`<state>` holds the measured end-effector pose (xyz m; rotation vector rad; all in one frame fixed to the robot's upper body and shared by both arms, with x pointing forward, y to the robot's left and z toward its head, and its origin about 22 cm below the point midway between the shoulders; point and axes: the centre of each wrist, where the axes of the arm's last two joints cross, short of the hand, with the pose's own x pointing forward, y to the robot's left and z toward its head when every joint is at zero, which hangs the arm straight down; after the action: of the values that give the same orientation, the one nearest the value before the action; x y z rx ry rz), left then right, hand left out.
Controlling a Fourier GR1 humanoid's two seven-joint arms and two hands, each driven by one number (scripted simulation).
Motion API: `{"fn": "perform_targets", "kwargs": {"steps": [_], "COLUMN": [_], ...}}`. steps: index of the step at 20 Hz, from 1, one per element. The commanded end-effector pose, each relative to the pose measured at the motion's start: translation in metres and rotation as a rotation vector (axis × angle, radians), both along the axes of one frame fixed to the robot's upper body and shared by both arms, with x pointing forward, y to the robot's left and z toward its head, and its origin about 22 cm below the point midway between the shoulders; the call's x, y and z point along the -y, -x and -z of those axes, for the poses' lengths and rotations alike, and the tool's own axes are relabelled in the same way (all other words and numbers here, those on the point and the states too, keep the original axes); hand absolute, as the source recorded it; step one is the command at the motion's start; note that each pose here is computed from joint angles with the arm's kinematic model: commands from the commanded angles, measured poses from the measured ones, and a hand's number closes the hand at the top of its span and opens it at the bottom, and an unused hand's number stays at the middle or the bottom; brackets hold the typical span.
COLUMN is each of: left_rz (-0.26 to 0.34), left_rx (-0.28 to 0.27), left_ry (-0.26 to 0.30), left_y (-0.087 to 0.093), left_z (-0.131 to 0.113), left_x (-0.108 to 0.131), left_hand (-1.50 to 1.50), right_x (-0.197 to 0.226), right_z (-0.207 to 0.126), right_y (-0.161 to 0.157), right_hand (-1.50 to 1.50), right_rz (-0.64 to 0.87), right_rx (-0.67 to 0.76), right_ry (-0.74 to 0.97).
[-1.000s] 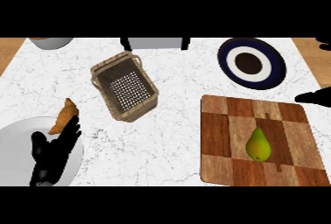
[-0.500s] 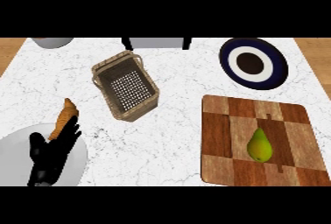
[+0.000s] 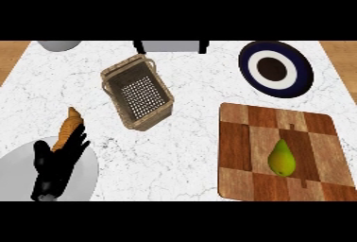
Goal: Pick the pear from the cutting board and place it in the basket
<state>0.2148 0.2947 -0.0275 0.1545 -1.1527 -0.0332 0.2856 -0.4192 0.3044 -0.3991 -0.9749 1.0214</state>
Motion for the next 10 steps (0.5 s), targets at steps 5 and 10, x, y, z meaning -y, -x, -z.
{"fn": "perform_targets", "kwargs": {"steps": [5,10], "left_rz": [-0.017,-0.011], "left_rx": [-0.151,-0.142], "left_ry": [0.001,0.013], "left_y": [0.028,0.02], "left_z": [0.032,0.016], "left_x": [-0.013,0.004], "left_hand": [0.0,0.0], "right_x": [-0.012,-0.029], "right_z": [0.046,0.074], "right_y": [-0.001,-0.001], "right_hand": [-1.5,-1.5], "right_rz": [-0.002,0.014], "right_rx": [0.003,0.025], "right_ry": [-0.055,-0.102]}}
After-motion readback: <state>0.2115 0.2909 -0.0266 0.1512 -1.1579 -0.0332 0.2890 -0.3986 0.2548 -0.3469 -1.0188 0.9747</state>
